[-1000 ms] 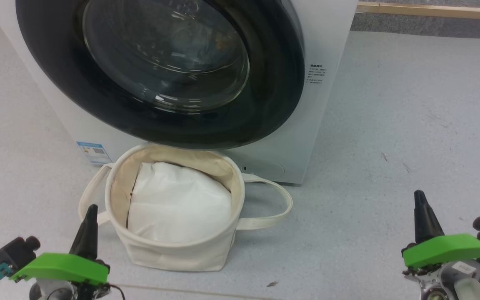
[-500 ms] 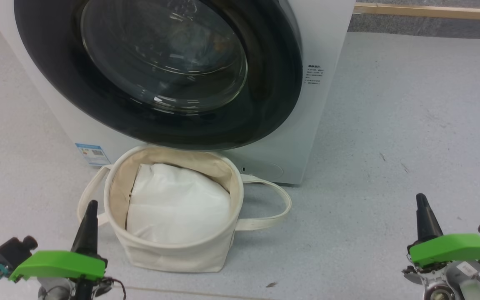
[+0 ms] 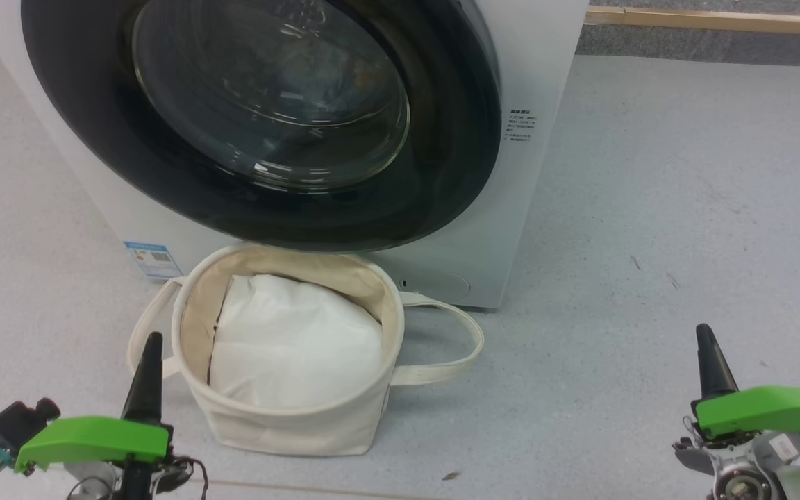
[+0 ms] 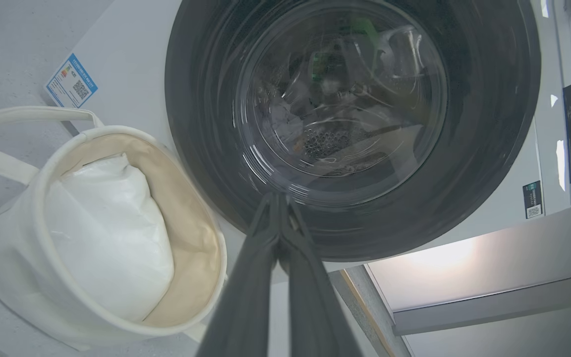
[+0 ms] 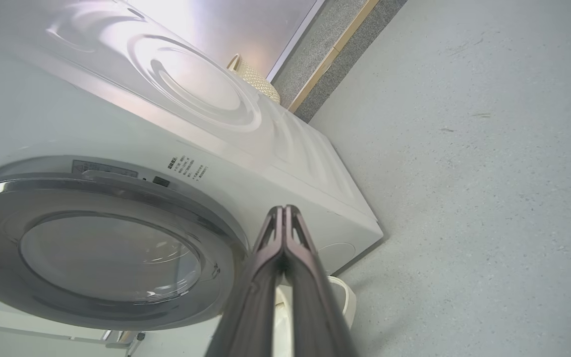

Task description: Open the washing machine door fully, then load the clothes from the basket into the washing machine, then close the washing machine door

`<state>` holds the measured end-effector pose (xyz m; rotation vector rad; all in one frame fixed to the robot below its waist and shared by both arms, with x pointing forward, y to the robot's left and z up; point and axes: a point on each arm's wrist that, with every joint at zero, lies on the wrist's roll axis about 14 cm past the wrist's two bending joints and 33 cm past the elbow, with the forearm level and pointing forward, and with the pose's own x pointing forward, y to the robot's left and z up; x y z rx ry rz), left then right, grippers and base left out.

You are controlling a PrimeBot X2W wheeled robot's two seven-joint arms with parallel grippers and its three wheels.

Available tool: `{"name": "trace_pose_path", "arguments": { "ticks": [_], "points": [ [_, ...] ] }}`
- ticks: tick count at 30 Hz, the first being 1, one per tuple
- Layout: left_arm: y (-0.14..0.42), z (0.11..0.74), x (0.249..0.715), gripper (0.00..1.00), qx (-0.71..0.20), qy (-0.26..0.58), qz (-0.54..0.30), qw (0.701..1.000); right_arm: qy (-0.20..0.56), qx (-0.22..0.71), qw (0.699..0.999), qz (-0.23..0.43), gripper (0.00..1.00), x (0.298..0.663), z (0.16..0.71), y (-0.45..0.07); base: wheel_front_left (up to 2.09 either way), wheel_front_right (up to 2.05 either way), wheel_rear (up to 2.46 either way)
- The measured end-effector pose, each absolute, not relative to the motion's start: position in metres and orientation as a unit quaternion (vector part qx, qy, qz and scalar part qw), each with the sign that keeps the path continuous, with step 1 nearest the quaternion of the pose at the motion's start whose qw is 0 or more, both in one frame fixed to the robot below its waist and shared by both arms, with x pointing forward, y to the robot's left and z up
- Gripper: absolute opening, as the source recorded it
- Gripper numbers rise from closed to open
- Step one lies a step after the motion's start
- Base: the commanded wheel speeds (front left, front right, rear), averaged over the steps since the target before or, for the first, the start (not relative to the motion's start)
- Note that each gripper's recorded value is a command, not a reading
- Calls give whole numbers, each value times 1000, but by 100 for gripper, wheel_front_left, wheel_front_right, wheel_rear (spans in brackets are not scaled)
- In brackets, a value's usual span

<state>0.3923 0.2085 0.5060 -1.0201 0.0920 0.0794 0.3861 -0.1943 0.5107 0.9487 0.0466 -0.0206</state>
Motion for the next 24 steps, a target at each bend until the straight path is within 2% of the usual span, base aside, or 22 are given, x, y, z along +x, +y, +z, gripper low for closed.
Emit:
{"name": "trace_pose_path", "arguments": {
  "ticks": [24],
  "points": [
    [197, 510, 388, 0, -595, 45, 31, 802, 24, 576, 816, -26, 0, 384, 507, -202, 0, 0, 0]
  ]
}}
